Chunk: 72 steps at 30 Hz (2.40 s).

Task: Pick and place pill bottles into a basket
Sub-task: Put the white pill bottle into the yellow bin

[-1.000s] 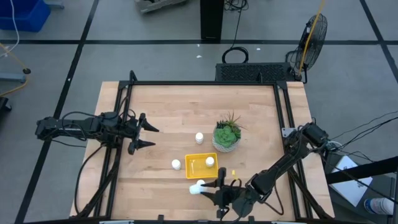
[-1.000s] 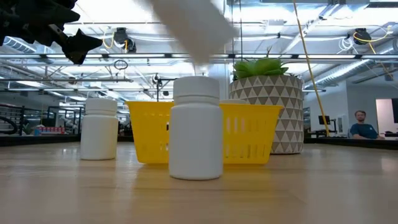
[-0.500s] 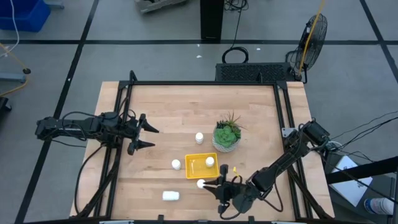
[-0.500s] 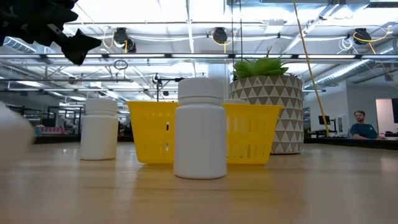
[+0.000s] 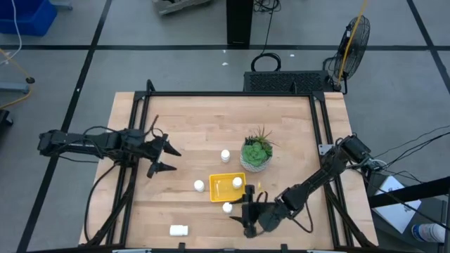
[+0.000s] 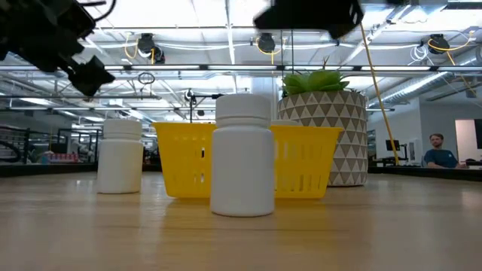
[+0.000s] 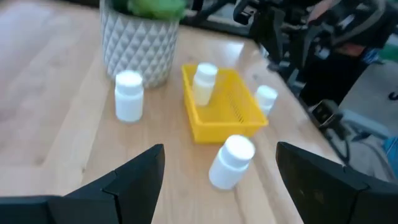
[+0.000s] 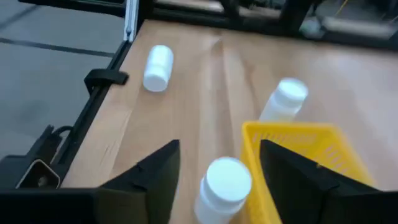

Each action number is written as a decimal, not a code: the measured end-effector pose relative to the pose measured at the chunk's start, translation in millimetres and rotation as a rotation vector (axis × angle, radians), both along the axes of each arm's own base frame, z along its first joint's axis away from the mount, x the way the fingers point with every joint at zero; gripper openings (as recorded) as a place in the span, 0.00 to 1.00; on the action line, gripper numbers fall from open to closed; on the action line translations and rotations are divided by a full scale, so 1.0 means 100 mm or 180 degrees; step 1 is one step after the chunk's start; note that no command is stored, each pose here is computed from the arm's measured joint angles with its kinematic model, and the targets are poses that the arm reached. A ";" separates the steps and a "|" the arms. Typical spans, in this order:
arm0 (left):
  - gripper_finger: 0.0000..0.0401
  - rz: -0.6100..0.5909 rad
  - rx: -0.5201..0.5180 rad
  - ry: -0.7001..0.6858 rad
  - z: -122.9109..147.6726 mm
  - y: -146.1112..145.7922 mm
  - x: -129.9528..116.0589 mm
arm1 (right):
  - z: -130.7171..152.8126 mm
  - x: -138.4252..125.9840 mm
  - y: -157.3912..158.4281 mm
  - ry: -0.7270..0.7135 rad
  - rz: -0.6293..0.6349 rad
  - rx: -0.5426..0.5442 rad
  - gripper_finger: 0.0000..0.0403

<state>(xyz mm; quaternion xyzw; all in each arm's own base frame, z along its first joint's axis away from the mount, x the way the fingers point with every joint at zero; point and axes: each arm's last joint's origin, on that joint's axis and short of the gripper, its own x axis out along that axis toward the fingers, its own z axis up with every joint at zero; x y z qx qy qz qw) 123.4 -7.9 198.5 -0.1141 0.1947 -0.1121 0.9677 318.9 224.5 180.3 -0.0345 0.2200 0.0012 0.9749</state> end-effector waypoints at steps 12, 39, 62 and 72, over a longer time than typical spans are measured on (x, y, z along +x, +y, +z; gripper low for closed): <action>0.77 -0.0119 0.0045 -0.0173 0.02 -0.04 0.15 | -0.43 0.03 0.10 -0.0182 0.0262 0.0179 0.60; 0.77 -0.0327 0.0057 -0.0179 0.02 -0.13 0.14 | -0.25 0.17 -0.12 -0.0028 0.0410 -0.0287 0.57; 0.77 -0.0327 0.0030 -0.0161 0.02 -0.18 0.13 | -0.26 0.19 -0.32 0.0311 0.0489 0.0018 0.58; 0.77 -0.0333 0.0042 -0.0164 0.02 -0.18 0.13 | -0.15 0.17 -0.37 0.0310 0.0473 -0.0006 0.58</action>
